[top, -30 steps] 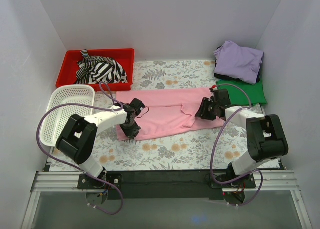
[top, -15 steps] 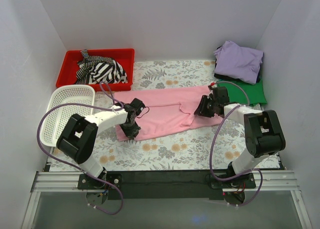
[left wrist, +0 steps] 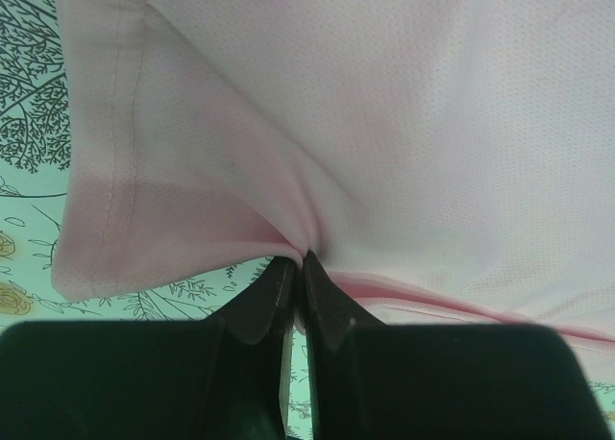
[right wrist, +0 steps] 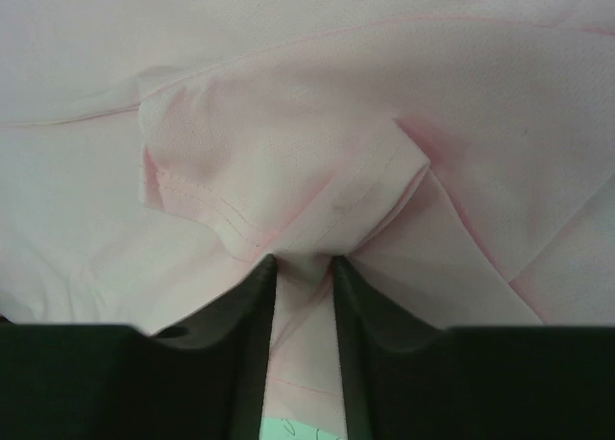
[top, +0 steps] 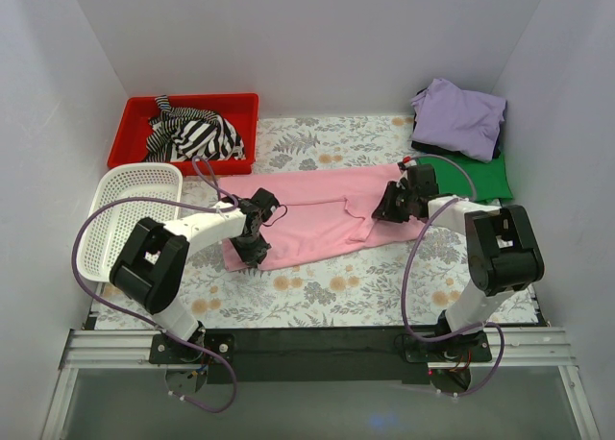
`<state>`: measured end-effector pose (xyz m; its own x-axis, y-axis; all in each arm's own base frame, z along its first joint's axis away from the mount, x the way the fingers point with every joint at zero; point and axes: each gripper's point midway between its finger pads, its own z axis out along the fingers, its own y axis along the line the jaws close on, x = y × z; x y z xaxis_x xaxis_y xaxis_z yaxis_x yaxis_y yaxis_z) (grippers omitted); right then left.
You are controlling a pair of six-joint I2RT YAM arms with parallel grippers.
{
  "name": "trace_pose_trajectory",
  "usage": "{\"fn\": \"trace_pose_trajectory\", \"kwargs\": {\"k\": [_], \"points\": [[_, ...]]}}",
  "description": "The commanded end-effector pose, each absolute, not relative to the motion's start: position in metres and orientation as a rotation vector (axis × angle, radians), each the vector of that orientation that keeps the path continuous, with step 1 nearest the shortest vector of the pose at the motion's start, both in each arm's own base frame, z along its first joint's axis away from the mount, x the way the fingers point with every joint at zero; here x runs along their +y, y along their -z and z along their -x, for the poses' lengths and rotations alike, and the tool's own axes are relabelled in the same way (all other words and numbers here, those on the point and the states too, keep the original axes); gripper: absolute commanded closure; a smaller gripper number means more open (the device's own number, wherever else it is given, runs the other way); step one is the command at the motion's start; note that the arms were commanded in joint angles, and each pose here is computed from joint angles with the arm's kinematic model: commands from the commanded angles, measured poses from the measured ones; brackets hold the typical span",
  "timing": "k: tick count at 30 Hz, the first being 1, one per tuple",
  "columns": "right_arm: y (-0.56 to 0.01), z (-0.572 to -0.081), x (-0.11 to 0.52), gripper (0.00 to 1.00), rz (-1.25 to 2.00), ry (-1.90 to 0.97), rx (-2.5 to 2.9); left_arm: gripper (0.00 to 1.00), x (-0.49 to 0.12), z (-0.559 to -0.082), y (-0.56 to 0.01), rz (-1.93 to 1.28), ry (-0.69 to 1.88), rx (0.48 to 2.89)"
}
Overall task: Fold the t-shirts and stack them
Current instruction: Fold the tshirt
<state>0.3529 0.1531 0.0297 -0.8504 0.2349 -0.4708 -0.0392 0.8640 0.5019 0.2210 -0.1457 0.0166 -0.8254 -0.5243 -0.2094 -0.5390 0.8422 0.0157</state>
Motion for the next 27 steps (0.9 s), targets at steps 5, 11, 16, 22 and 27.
{"fn": "trace_pose_trajectory", "kwargs": {"k": [5, 11, 16, 22, 27], "points": [[-0.048, -0.363, 0.162, 0.97, -0.080, -0.732, 2.433, 0.96, -0.138, -0.222, -0.018, 0.806, -0.169, 2.798], [-0.083, -0.363, 0.161, 0.99, -0.043, -0.731, 2.345, 0.97, -0.133, -0.227, -0.026, 0.799, -0.208, 2.770], [-0.102, -0.360, 0.153, 0.99, -0.045, -0.679, 2.309, 0.97, -0.125, -0.226, -0.036, 0.805, -0.249, 2.747], [-0.109, -0.354, 0.142, 0.99, -0.066, -0.614, 2.308, 0.98, -0.125, -0.226, -0.040, 0.788, -0.251, 2.753], [-0.103, -0.356, 0.139, 0.99, -0.074, -0.589, 2.328, 0.98, -0.124, -0.232, -0.042, 0.764, -0.289, 2.750]]}}
